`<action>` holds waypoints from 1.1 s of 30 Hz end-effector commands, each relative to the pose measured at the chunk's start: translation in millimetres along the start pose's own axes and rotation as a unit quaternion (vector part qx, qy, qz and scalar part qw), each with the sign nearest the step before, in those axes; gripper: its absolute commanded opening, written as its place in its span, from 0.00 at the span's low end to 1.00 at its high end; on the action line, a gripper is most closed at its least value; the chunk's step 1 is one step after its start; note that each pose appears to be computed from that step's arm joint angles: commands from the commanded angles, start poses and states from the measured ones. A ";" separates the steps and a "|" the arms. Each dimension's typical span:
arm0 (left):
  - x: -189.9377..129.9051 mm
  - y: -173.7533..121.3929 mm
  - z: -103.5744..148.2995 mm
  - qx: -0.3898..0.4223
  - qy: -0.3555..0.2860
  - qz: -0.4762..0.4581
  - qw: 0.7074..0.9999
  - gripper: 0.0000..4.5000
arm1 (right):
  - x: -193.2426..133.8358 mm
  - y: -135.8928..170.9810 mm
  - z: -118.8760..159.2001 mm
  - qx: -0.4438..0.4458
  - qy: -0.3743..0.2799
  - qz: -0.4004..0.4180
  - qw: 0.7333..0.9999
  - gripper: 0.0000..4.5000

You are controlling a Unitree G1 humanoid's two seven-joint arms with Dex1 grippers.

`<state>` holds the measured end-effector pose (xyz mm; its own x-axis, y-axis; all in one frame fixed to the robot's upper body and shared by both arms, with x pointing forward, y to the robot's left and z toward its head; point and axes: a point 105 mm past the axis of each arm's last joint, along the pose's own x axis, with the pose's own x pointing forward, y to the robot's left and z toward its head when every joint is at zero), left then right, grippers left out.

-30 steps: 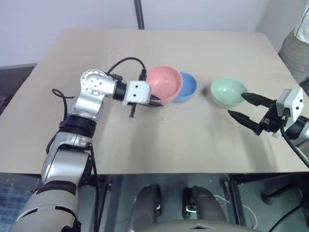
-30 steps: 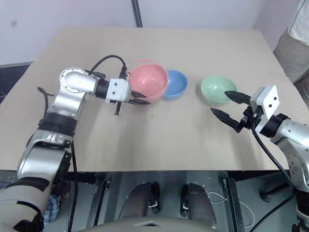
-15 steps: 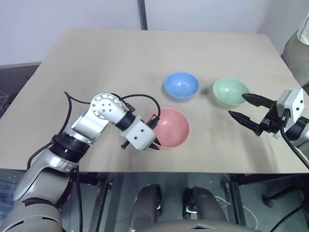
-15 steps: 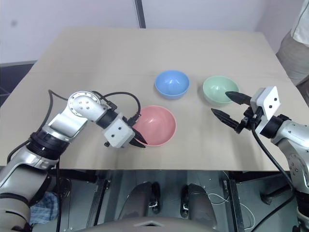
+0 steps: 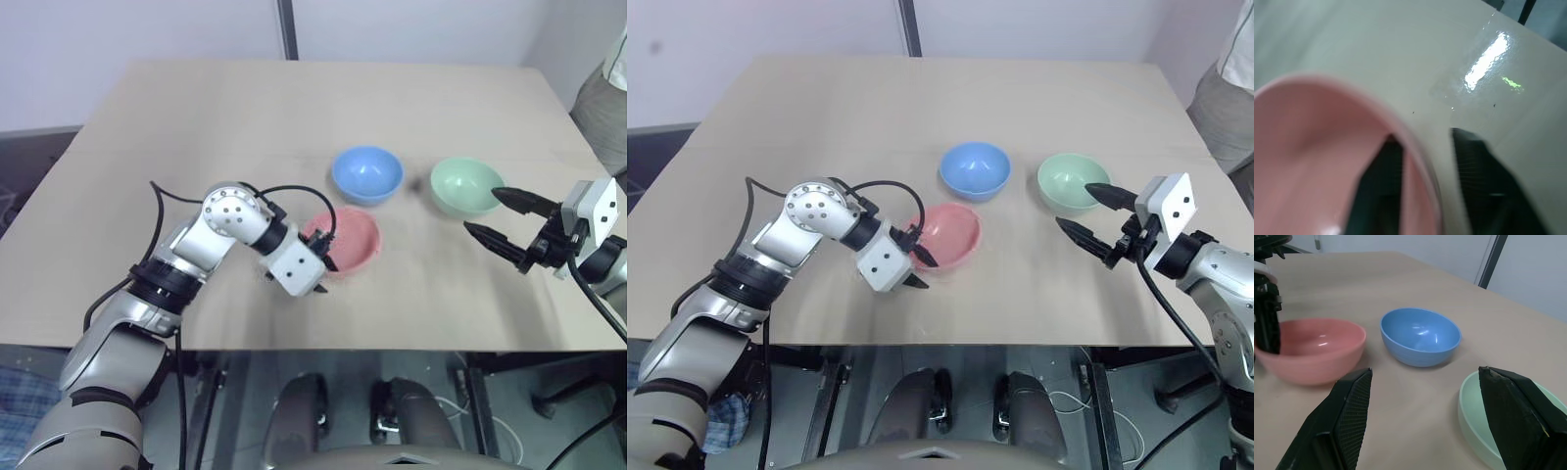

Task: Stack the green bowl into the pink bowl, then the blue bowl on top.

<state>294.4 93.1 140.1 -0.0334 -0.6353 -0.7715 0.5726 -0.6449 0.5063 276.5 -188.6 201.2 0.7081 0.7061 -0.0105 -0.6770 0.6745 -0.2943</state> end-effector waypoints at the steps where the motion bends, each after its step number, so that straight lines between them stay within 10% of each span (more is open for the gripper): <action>1: -10.8 12.5 1.0 0.005 0.010 0.040 0.999 0.53 | -0.3 1.7 14.0 -0.024 -0.022 -0.001 0.999 0.85; 15: -67.7 14.7 8.6 -0.127 -0.065 0.180 0.973 0.53 | 3.2 0.9 12.6 -0.022 -0.024 0.005 0.999 0.85; 33: -166.6 -47.3 -40.4 -0.363 -0.002 0.426 0.829 0.53 | 20.4 -7.5 2.0 -0.027 -0.005 0.023 0.999 0.85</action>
<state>309.5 235.1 210.0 0.5846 -0.7511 -0.3067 0.7809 0.4183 0.4640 294.3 -177.8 195.7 0.6696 0.7418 -0.0378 -0.7161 0.6312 -0.2980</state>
